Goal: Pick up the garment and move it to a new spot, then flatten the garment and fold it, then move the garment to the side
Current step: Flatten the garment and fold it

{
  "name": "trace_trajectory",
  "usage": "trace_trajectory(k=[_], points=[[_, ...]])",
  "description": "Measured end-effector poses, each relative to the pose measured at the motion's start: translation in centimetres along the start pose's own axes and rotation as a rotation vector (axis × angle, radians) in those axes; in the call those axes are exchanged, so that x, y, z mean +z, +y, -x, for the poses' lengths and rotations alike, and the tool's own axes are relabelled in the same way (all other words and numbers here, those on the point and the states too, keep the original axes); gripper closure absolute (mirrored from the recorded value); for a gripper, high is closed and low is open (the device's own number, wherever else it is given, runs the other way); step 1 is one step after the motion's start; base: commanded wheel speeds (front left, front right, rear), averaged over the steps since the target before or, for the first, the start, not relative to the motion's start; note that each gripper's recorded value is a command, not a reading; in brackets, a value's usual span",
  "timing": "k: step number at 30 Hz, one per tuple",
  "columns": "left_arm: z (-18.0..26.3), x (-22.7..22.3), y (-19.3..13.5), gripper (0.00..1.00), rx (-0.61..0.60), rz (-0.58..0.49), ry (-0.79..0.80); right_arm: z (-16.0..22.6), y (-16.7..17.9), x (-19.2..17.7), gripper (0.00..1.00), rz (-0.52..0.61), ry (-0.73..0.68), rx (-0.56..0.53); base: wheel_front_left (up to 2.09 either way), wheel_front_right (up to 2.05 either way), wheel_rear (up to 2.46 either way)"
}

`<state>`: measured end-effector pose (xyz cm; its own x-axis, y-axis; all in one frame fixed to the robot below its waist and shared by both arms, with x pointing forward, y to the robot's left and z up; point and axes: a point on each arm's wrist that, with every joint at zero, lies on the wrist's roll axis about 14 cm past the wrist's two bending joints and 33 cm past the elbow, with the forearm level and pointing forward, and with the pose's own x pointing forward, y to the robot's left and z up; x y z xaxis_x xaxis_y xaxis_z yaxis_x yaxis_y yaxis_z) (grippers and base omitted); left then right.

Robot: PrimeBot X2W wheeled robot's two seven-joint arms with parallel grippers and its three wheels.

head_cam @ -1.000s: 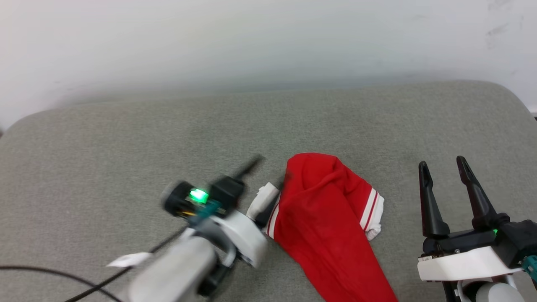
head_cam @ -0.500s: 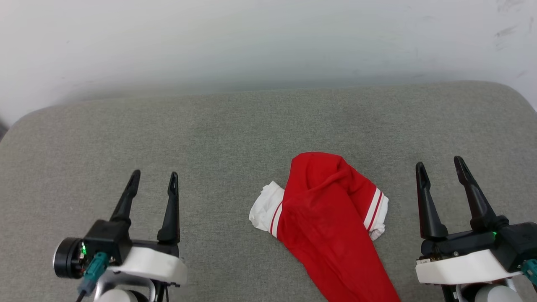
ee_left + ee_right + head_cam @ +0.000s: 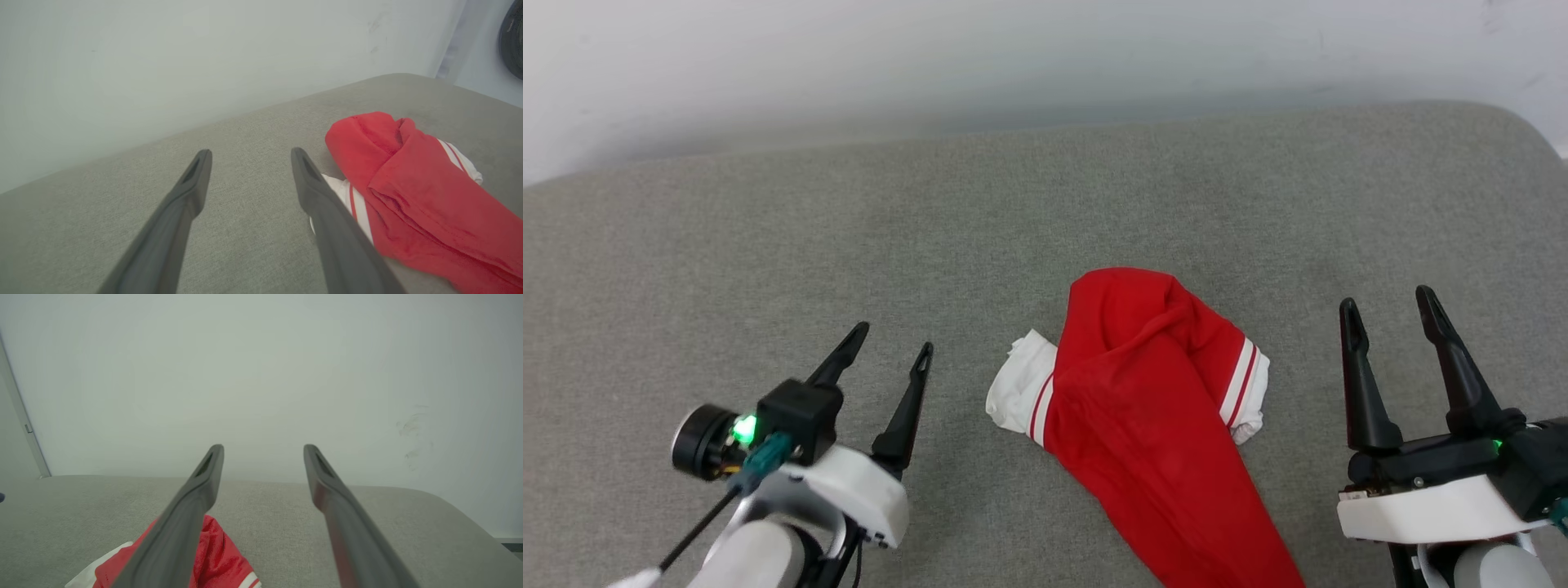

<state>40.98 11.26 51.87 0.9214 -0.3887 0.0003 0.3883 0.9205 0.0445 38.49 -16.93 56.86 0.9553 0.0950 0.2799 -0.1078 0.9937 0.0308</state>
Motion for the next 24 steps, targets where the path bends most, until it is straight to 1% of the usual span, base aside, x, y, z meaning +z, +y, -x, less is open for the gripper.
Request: trace_trajectory(k=[1, 2, 3, 4, 8, 10, 12, 17, 24], points=[[-0.7, -0.3, -0.4, 0.0, -0.032, 0.004, 0.033, 0.0, -0.1, -0.4, 0.0, 0.0, 0.011, -0.004, 0.0, 0.0, 0.0], [-0.7, -0.3, -0.4, 0.0, -0.032, 0.004, 0.033, 0.0, -0.1, -0.4, 0.0, 0.0, 0.011, -0.004, 0.0, 0.0, 0.0], [-2.2, -0.8, -1.3, 0.0, -0.096, 0.033, 0.108, -0.2, -0.4, -1.3, 0.0, 0.0, 0.033, -0.01, 0.0, 0.0, 0.0], [-2.9, -1.1, -1.7, 0.0, -0.127, 0.042, 0.15, -0.3, -0.4, -1.7, 0.0, 0.0, 0.043, -0.009, 0.0, 0.0, 0.0], [-4.8, -2.8, -2.4, 0.0, -0.213, 0.021, 0.344, -1.0, -0.3, -2.8, 0.0, 0.004, 0.065, -0.001, 0.0, 0.0, 0.0], [-5.9, -3.0, -2.7, 0.0, -0.228, 0.023, 0.397, -1.1, -0.4, -3.4, 0.0, 0.005, 0.078, -0.004, 0.0, 0.0, 0.0], [-6.7, -3.2, -3.8, 0.0, -0.26, 0.024, 0.441, -1.4, -0.5, -3.9, 0.0, 0.005, 0.089, -0.005, 0.0, 0.0, 0.0], [-7.7, -5.7, -6.2, 0.0, -0.328, 0.027, 0.561, -2.0, -0.5, -5.5, 0.0, 0.01, 0.12, -0.001, 0.0, 0.0, 0.0], [-8.6, -9.7, -5.8, 0.0, -0.327, 0.01, 0.692, -2.5, -0.8, -6.9, 0.0, 0.012, 0.148, -0.005, 0.0, 0.0, 0.0]])
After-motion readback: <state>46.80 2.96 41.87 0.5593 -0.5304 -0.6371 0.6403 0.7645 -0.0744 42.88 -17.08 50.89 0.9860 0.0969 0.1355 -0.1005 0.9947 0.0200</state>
